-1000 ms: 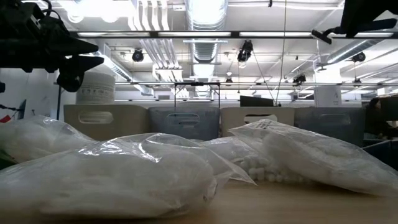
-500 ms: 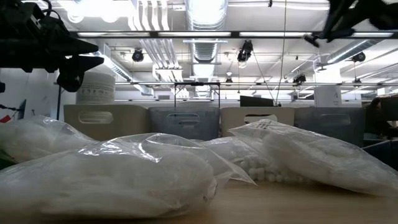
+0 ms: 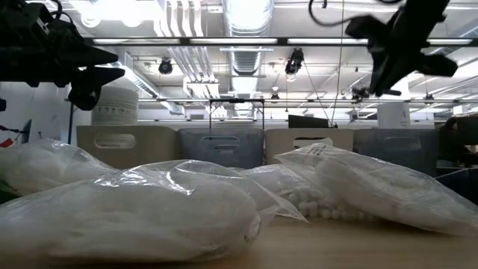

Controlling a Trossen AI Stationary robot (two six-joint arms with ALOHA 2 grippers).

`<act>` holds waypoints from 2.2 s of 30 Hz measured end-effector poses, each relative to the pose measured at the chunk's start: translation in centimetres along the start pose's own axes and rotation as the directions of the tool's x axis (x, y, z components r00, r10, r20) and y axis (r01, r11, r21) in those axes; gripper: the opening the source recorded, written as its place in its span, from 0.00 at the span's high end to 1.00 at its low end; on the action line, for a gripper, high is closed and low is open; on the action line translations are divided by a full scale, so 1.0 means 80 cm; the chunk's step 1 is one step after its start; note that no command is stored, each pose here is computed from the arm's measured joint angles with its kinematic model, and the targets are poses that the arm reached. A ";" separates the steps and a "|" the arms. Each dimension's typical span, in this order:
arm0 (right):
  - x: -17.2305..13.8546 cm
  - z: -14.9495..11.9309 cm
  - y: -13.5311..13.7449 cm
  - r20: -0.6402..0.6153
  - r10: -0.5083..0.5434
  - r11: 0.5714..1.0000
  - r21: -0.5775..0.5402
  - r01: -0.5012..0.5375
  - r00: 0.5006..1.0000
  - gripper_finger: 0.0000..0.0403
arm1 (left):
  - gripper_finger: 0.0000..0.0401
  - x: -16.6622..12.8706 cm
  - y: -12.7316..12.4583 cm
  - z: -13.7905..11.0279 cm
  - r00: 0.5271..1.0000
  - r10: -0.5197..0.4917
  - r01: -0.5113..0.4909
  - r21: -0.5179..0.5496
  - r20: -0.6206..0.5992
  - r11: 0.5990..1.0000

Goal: Pick & Place Travel size toiletries
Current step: Put the top right blue razor into the right black bin, then put the bottom blue razor into the right black bin

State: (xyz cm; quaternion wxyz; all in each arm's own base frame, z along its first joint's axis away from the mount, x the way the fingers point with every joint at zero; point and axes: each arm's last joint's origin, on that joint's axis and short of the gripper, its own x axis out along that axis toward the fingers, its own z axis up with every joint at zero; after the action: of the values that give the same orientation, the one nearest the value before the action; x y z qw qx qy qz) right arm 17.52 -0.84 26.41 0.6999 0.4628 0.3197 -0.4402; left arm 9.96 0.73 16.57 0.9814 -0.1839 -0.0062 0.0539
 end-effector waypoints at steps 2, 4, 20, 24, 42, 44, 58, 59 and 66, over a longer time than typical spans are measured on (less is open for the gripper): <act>0.016 0.008 -0.006 -0.040 -0.011 1.000 0.000 0.011 0.999 0.92 | 0.60 0.000 0.000 0.000 1.000 0.000 0.000 0.000 0.000 1.000; 0.034 0.015 -0.013 -0.080 -0.003 1.000 0.006 0.003 0.997 0.92 | 0.60 0.000 0.000 0.000 1.000 0.000 0.000 0.000 0.000 1.000; 0.091 0.025 -0.049 -0.188 -0.026 0.997 0.064 0.038 0.982 0.92 | 0.60 0.000 0.000 0.000 1.000 0.000 0.000 0.000 0.000 1.000; 0.101 0.022 -0.050 -0.200 -0.053 0.997 0.051 0.065 0.978 0.91 | 0.60 0.000 0.000 0.000 1.000 0.000 0.000 0.000 0.000 1.000; 0.132 0.020 -0.045 -0.194 -0.174 0.984 0.015 0.180 0.966 0.65 | 0.60 0.000 0.000 0.000 1.000 0.000 0.000 0.000 0.000 1.000; 0.127 0.022 -0.039 -0.183 -0.148 0.988 0.009 0.152 0.972 0.61 | 0.60 0.000 0.000 0.000 1.000 0.000 0.000 0.000 0.000 1.000; 0.045 0.015 0.013 -0.163 -0.104 0.992 -0.088 0.090 0.981 0.42 | 0.60 0.000 0.000 0.000 1.000 -0.001 0.001 0.000 -0.001 1.000; 0.038 0.008 0.016 -0.176 -0.117 0.991 -0.091 0.102 0.977 0.42 | 0.60 0.000 0.000 0.000 1.000 -0.001 0.001 0.000 -0.001 1.000; -0.007 -0.062 0.035 -0.280 -0.074 0.997 -0.005 0.075 0.957 0.38 | 0.60 0.000 0.000 0.000 1.000 0.000 0.000 0.000 -0.001 1.000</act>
State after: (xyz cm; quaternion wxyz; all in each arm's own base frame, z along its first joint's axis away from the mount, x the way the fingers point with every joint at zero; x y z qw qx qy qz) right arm 19.64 4.50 26.08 0.6291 0.5102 0.4315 -0.3972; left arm 9.96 0.73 16.56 0.9815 -0.1839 -0.0057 0.0536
